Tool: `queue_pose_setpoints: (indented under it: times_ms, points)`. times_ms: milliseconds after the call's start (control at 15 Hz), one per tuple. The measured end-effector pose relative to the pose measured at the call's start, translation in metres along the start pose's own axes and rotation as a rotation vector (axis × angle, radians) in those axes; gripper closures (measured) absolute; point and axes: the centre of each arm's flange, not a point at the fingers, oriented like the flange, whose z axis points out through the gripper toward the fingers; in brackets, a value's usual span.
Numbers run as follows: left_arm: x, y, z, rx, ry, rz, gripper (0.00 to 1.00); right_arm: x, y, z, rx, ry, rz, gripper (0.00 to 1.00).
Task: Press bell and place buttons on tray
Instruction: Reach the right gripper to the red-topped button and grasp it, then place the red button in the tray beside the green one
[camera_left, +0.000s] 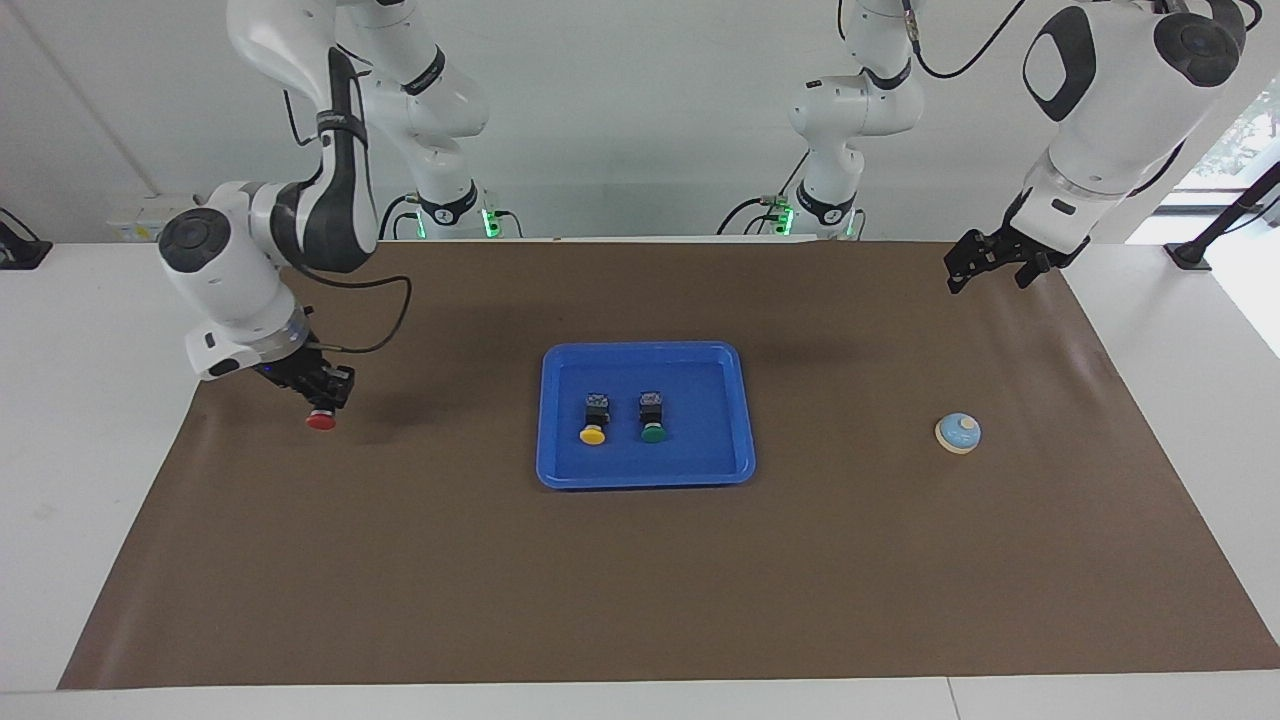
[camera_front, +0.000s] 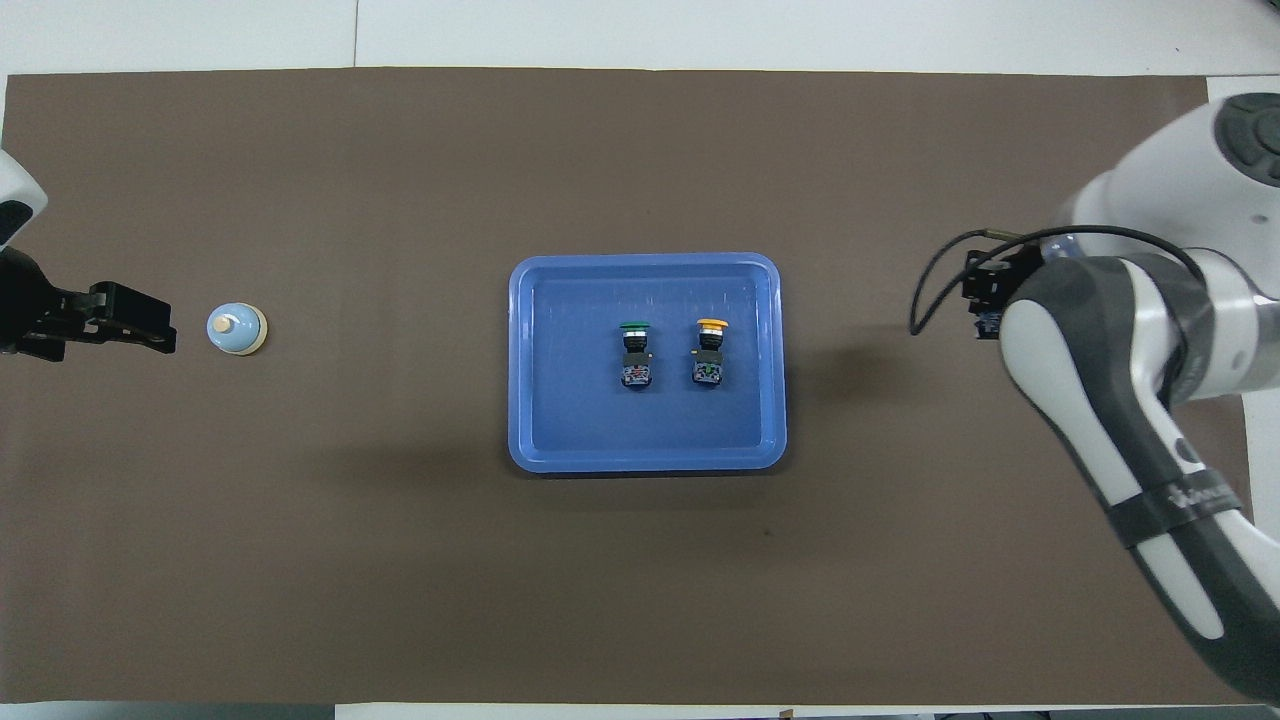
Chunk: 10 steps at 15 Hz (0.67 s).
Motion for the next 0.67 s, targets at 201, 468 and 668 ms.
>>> queue_pose_setpoints:
  times_ms: [201,468,668]
  points:
    - [0.0,0.0,0.0,0.0,0.0,0.0,0.0,-0.037,-0.105,-0.028,0.002,0.016,0.002,0.59]
    - [0.0,0.0,0.0,0.0,0.0,0.0,0.0,-0.09,-0.21,-0.021,0.04,-0.013,0.0,0.59]
    - [0.0,0.0,0.0,0.0,0.0,0.0,0.0,-0.13,-0.291,0.012,0.025,-0.024,0.001,0.59]
